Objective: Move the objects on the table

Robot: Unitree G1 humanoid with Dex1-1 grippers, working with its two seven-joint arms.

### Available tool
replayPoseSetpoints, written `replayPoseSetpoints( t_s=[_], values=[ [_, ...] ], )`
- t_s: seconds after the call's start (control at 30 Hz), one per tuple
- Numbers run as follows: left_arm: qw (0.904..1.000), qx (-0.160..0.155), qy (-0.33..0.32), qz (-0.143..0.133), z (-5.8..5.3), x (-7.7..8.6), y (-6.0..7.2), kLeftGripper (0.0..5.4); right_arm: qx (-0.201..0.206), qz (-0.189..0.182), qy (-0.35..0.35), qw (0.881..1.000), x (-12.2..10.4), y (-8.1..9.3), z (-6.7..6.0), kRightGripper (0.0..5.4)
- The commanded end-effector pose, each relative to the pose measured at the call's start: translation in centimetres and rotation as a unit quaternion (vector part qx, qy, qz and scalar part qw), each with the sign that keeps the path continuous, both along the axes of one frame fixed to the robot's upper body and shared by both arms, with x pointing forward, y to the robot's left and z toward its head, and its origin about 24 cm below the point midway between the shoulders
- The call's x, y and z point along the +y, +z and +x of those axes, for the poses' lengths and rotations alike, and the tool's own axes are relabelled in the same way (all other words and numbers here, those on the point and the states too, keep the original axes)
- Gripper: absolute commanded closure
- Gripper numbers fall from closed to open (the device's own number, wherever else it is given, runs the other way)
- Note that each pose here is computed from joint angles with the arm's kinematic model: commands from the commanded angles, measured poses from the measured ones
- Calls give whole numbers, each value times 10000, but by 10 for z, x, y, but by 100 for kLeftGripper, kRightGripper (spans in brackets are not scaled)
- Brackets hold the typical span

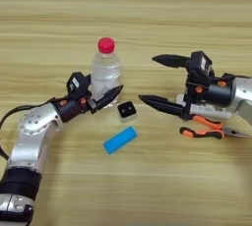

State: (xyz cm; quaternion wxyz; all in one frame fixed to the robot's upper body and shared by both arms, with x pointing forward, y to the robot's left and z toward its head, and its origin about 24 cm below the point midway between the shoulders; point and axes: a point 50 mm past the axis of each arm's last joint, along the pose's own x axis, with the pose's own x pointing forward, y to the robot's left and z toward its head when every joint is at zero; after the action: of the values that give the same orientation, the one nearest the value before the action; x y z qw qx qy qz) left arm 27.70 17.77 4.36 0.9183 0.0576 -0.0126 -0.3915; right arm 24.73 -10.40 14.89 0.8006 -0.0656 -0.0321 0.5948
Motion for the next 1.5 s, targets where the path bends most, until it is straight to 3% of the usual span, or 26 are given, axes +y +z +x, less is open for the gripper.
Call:
replayPoseSetpoints(
  t_s=[0.03,0.43,1.0,1.47,1.5],
  values=[
    [9993,-214,235,190,10,-9,5,227,-65,6,9,10000,-2,2,-1,0],
    [9990,-121,421,131,7,-17,-5,227,-97,49,-21,9999,-2,2,-1,0],
    [9976,98,527,434,1,-21,-19,227,-128,72,-19,9999,-3,2,-2,0],
    [9954,293,857,310,-5,-22,-24,227,-162,102,-19,9998,-3,3,-2,0],
    [9954,300,857,312,-5,-22,-24,191,-165,102,-21,9998,-3,3,-2,0]
  ],
)
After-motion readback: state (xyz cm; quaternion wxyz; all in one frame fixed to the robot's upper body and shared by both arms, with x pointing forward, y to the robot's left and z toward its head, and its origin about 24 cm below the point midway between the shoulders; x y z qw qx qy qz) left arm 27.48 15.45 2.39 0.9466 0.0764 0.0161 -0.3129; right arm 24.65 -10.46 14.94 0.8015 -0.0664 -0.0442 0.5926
